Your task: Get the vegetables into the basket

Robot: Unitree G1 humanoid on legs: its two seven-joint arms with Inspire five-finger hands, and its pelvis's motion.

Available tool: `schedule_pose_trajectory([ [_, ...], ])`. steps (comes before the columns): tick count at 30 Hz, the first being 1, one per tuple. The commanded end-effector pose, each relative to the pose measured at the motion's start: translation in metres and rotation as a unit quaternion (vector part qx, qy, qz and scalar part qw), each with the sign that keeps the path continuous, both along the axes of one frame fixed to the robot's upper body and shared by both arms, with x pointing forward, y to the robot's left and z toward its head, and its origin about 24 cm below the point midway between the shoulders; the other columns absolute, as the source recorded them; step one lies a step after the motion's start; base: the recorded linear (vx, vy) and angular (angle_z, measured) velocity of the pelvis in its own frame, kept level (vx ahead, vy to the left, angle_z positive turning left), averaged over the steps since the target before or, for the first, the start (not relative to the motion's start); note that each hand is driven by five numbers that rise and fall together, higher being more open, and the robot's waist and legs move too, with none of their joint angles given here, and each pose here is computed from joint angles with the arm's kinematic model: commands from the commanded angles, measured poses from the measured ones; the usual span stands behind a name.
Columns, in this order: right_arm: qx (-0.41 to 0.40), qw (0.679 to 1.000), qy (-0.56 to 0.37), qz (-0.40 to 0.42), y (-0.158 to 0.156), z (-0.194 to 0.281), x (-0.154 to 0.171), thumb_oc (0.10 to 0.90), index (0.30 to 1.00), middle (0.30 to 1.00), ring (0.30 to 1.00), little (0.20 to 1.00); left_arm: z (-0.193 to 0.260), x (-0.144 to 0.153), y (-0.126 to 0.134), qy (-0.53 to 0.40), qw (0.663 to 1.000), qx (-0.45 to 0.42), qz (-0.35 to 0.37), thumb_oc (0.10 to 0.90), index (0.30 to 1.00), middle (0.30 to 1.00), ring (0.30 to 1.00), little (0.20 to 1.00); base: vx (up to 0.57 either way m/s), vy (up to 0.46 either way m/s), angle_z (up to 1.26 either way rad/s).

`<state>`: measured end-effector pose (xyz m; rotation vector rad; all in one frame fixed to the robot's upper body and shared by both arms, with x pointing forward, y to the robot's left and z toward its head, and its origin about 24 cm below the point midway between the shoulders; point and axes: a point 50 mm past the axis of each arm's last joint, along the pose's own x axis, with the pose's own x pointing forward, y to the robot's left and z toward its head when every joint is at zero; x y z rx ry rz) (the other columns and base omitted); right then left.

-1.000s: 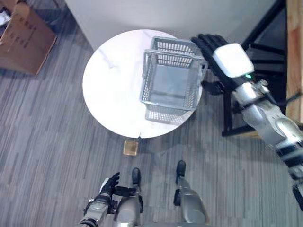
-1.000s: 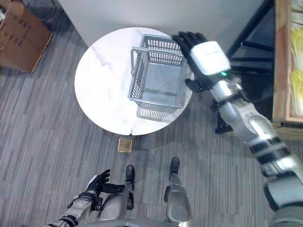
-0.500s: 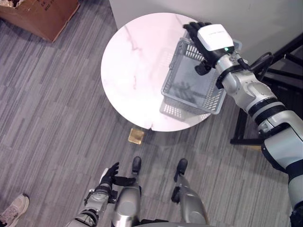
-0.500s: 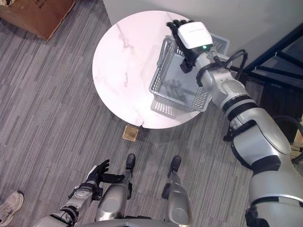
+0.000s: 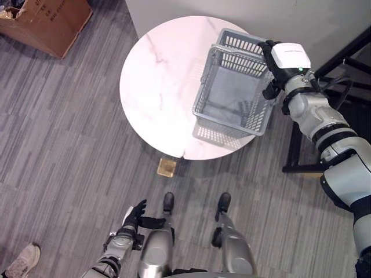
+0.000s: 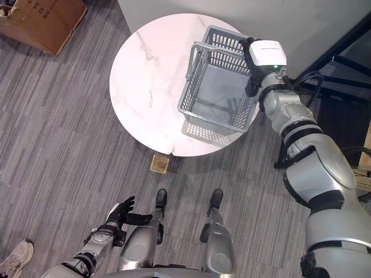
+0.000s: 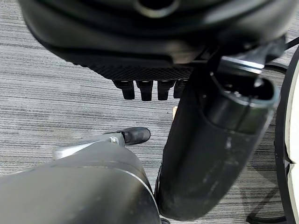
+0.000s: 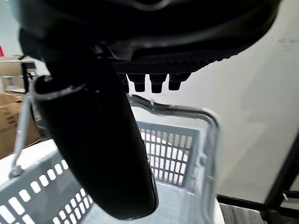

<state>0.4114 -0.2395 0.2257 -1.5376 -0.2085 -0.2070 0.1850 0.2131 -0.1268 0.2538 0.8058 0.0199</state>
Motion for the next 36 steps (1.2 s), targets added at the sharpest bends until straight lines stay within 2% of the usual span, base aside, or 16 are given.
schedule_pose_trajectory([
  [1, 0.028, 0.993, -0.115, 0.002, 0.003, 0.064, -0.002, 0.900, 1.000, 1.000, 1.000, 1.000, -0.010, -0.029, 0.018, 0.049, 0.998, 0.043, -0.009, 0.900, 1.000, 1.000, 1.000, 1.000, 0.00, 0.000, 0.00],
  [3, 0.031, 0.992, -0.121, 0.004, 0.006, 0.068, -0.001, 0.900, 1.000, 1.000, 1.000, 1.000, -0.010, -0.028, 0.018, 0.048, 0.998, 0.045, -0.011, 0.900, 1.000, 1.000, 1.000, 1.000, 0.00, 0.000, 0.00],
  [4, 0.030, 0.992, -0.123, 0.003, 0.006, 0.071, -0.001, 0.851, 0.931, 0.931, 0.931, 0.931, -0.010, -0.027, 0.018, 0.047, 0.998, 0.048, -0.012, 0.900, 1.000, 1.000, 1.000, 1.000, 0.00, 0.000, 0.00],
  [6, 0.025, 0.992, -0.123, 0.002, 0.006, 0.073, 0.000, 0.443, 0.360, 0.360, 0.360, 0.360, -0.009, -0.026, 0.018, 0.046, 0.998, 0.050, -0.015, 0.900, 1.000, 1.000, 1.000, 1.000, 0.00, 0.002, 0.04],
  [7, 0.025, 0.992, -0.123, 0.002, 0.007, 0.073, 0.000, 0.400, 0.300, 0.300, 0.300, 0.300, -0.009, -0.026, 0.018, 0.046, 0.998, 0.050, -0.015, 0.900, 1.000, 1.000, 1.000, 1.000, 0.00, -0.003, 0.05],
  [17, 0.011, 0.995, -0.104, 0.010, 0.019, 0.068, 0.004, 0.400, 0.300, 0.300, 0.300, 0.300, -0.008, -0.022, 0.016, 0.043, 0.998, 0.051, -0.019, 0.900, 1.000, 1.000, 1.000, 1.000, 0.00, -0.002, 0.03],
  [23, 0.012, 0.999, -0.031, -0.023, 0.006, 0.024, 0.007, 0.400, 0.300, 0.300, 0.300, 0.300, -0.008, -0.020, 0.012, 0.041, 0.997, 0.052, -0.028, 0.900, 1.000, 1.000, 1.000, 1.000, 0.00, 0.000, 0.00],
  [29, 0.012, 1.000, -0.013, -0.023, 0.002, 0.008, 0.005, 0.400, 0.300, 0.300, 0.300, 0.300, -0.010, -0.021, 0.008, 0.045, 0.997, 0.052, -0.038, 0.900, 1.000, 1.000, 1.000, 1.000, 0.00, 0.003, 0.05],
  [31, 0.024, 0.999, -0.032, 0.011, 0.010, 0.014, 0.003, 0.400, 0.300, 0.300, 0.300, 0.300, -0.010, -0.024, 0.010, 0.050, 0.997, 0.053, -0.037, 0.900, 1.000, 1.000, 1.000, 1.000, 0.00, 0.000, 0.00],
  [32, 0.024, 0.997, -0.056, 0.053, 0.021, 0.024, 0.000, 0.400, 0.300, 0.300, 0.300, 0.300, -0.011, -0.025, 0.012, 0.053, 0.996, 0.055, -0.036, 0.900, 1.000, 1.000, 1.000, 1.000, 0.00, 0.000, 0.00],
  [33, 0.024, 0.997, -0.056, 0.053, 0.021, 0.024, 0.000, 0.400, 0.300, 0.300, 0.300, 0.300, -0.011, -0.025, 0.012, 0.053, 0.996, 0.056, -0.036, 0.900, 1.000, 1.000, 1.000, 1.000, 0.00, 0.000, 0.00],
  [35, 0.022, 0.984, -0.102, 0.143, 0.043, 0.046, -0.017, 0.400, 0.300, 0.300, 0.300, 0.300, -0.012, -0.029, 0.015, 0.062, 0.996, 0.058, -0.028, 0.900, 1.000, 1.000, 1.000, 1.000, 0.00, 0.031, -0.06],
  [36, 0.022, 0.984, -0.101, 0.142, 0.043, 0.046, -0.017, 0.400, 0.300, 0.300, 0.300, 0.300, -0.012, -0.030, 0.015, 0.062, 0.996, 0.059, -0.029, 0.900, 1.000, 1.000, 1.000, 1.000, 0.00, 0.021, -0.06],
])
